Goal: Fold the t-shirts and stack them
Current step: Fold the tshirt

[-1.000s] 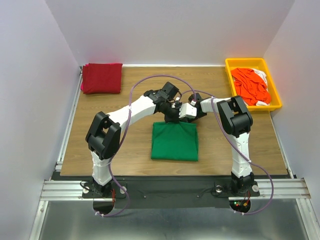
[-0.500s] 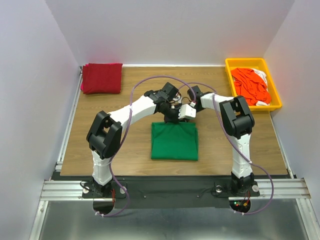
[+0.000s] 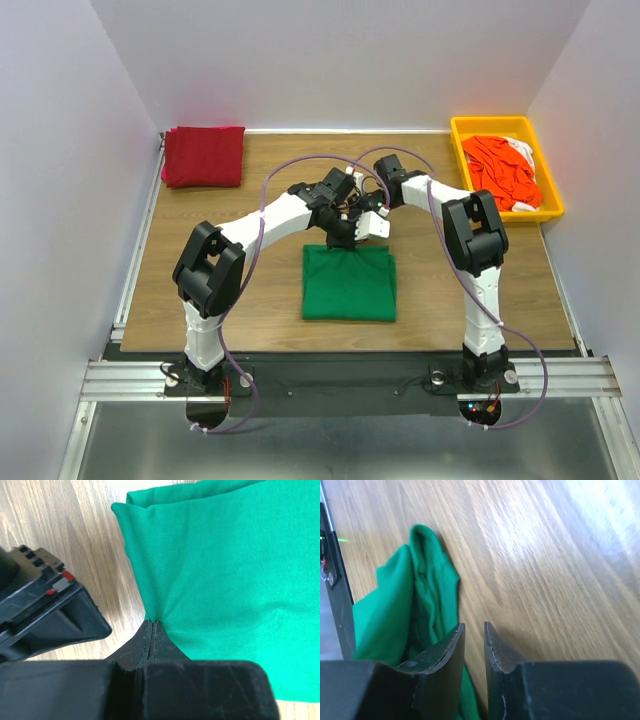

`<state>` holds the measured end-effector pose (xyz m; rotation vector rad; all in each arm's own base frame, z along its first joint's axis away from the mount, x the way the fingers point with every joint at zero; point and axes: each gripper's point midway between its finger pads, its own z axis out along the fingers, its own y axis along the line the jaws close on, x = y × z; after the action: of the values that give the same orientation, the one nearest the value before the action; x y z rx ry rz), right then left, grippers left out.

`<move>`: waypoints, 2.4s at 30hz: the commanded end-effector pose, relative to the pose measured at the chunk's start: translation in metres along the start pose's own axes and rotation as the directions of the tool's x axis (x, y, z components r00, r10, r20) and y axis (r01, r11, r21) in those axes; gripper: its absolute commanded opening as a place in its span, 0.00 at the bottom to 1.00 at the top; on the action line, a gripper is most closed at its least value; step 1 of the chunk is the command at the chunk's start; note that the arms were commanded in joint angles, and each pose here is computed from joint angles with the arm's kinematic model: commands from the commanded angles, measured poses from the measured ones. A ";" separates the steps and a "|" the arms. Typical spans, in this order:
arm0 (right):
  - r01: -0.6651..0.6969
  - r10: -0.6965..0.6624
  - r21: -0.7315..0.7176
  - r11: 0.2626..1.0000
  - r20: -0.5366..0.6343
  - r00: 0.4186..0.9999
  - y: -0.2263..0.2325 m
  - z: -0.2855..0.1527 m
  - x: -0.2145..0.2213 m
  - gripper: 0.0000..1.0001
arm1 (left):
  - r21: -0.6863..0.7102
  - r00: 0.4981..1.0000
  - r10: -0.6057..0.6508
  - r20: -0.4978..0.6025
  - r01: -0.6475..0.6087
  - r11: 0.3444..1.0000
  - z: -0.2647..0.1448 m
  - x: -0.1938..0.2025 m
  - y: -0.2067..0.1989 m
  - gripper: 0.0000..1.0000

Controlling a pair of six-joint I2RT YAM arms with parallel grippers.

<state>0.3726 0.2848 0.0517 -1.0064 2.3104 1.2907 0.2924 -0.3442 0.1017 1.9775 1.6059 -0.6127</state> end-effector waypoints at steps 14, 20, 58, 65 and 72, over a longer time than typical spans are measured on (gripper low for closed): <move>-0.156 0.144 -0.131 0.979 -0.098 0.985 0.006 0.024 0.069 0.23 | -0.090 0.999 0.053 0.007 -0.052 0.995 0.001 -0.002 0.038 0.00; -0.040 0.041 0.015 0.999 -0.070 0.997 -0.014 0.012 0.039 0.28 | -0.083 0.999 0.054 0.001 -0.054 0.995 0.022 0.017 0.037 0.00; 0.032 -0.047 0.247 0.969 0.056 0.997 -0.018 -0.099 0.011 0.63 | 0.024 0.817 -0.512 0.266 0.526 0.850 -0.070 0.063 0.045 0.51; 0.018 -0.027 0.213 0.977 0.039 0.999 -0.021 -0.090 0.023 0.62 | 0.040 0.789 -0.569 0.232 0.577 0.816 -0.055 0.080 0.046 0.47; -0.002 -0.003 0.175 0.984 0.025 1.000 -0.017 -0.083 0.038 0.57 | -0.002 0.778 -0.599 0.192 0.610 0.792 -0.045 0.099 0.049 0.45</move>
<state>0.3700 0.1878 0.0653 -0.8958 2.3875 1.0148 0.3570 -0.2519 0.0796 1.3034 2.1033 -0.9566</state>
